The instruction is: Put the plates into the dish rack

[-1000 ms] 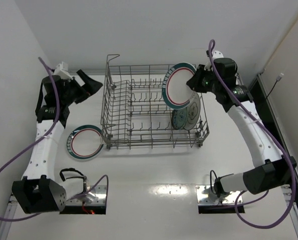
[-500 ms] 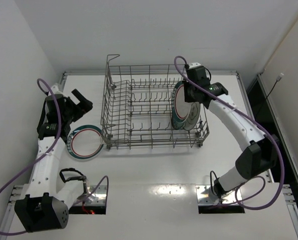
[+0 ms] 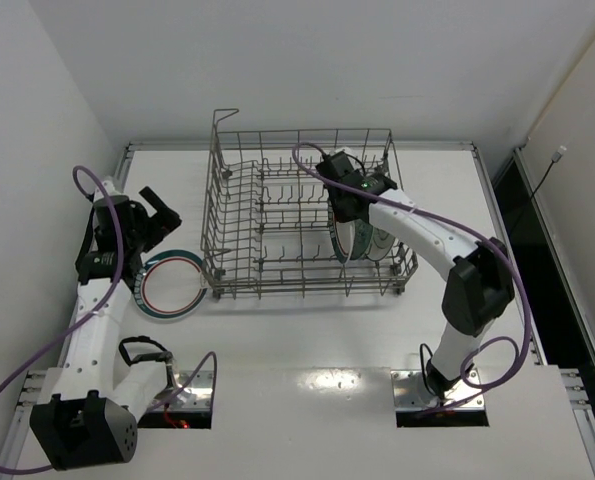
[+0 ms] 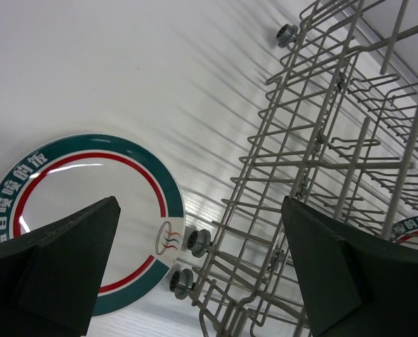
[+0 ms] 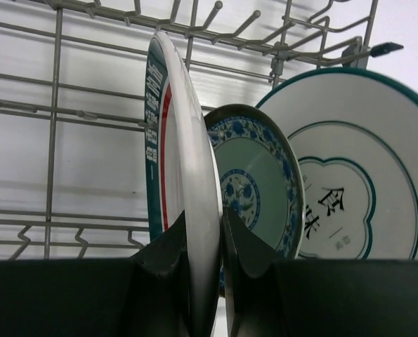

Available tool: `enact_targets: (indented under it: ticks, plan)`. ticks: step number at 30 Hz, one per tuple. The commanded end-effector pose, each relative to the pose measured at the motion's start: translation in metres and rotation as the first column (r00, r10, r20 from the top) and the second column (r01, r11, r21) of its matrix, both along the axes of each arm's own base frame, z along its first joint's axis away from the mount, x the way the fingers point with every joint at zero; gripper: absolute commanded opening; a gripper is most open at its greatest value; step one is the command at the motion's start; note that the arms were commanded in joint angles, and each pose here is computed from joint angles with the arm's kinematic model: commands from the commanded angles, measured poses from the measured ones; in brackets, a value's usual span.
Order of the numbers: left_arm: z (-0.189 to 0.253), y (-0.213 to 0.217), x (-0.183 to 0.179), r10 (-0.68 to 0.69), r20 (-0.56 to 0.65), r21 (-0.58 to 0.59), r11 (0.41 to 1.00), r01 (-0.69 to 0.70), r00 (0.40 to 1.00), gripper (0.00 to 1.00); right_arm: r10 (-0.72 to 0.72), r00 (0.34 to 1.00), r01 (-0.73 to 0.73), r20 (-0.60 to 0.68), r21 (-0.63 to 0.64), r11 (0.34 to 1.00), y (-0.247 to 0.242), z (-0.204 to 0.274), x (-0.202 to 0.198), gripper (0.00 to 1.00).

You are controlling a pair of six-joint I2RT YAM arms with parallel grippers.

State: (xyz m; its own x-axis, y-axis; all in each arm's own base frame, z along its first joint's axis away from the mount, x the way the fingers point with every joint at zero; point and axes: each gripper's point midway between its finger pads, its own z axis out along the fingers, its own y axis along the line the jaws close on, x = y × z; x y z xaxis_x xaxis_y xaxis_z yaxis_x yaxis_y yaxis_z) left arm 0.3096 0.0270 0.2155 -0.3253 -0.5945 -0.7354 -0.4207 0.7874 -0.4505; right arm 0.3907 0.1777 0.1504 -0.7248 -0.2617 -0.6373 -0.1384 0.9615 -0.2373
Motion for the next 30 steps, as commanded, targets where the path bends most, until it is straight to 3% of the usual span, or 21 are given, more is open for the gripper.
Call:
enact_targets:
  ticks: [1, 3, 6, 7, 13, 17, 20, 22, 24, 30]
  plan:
    - [0.001, 0.005, -0.002, 0.028, 0.013, -0.002, 1.000, -0.028, 1.000, 1.00, -0.072, 0.997, 0.072, 0.032, 0.001, 0.997, -0.004, 0.015, 0.003, 0.00]
    - [-0.011, 0.004, -0.004, 0.033, -0.005, -0.013, 0.999, -0.033, 0.999, 1.00, -0.093, 0.995, 0.093, 0.024, 0.003, 0.996, -0.009, 0.013, 0.002, 0.00]
    - [-0.028, 0.008, -0.008, 0.045, -0.035, -0.021, 0.999, -0.046, 0.998, 1.00, -0.095, 0.995, 0.095, 0.010, 0.006, 0.995, -0.012, 0.012, 0.002, 0.15]
    - [-0.029, 0.008, -0.007, 0.045, -0.031, -0.021, 0.999, -0.046, 0.998, 1.00, -0.095, 0.995, 0.095, 0.003, 0.000, 0.995, -0.015, 0.014, -0.002, 0.25]
    - [-0.050, 0.015, -0.008, 0.084, -0.064, -0.056, 0.995, -0.087, 0.994, 1.00, -0.120, 0.986, 0.117, 0.119, 0.036, 0.993, -0.024, 0.083, -0.001, 0.48]
    - [-0.083, 0.016, -0.012, 0.111, -0.127, -0.184, 0.974, -0.134, 0.986, 1.00, -0.083, 0.979, 0.062, 0.187, 0.117, 0.991, -0.026, 0.124, -0.006, 0.54]
    - [-0.123, 0.018, -0.025, 0.156, -0.181, -0.355, 0.910, -0.213, 0.971, 1.00, -0.045, 0.976, 0.003, 0.213, 0.193, 0.981, -0.018, 0.144, -0.016, 0.54]
    - [-0.130, 0.017, -0.029, 0.162, -0.191, -0.397, 0.889, -0.228, 0.968, 1.00, -0.023, 0.974, -0.030, 0.226, 0.229, 0.973, -0.014, 0.153, -0.022, 0.54]
    - [-0.132, 0.022, -0.031, 0.183, -0.204, -0.388, 0.887, -0.251, 0.962, 1.00, -0.009, 0.978, -0.039, 0.206, 0.230, 0.972, -0.013, 0.143, -0.025, 0.54]
    - [-0.115, 0.052, -0.050, 0.329, -0.257, -0.220, 0.896, -0.386, 0.909, 1.00, 0.012, 0.984, -0.057, 0.176, 0.249, 0.967, -0.009, 0.127, -0.032, 0.54]
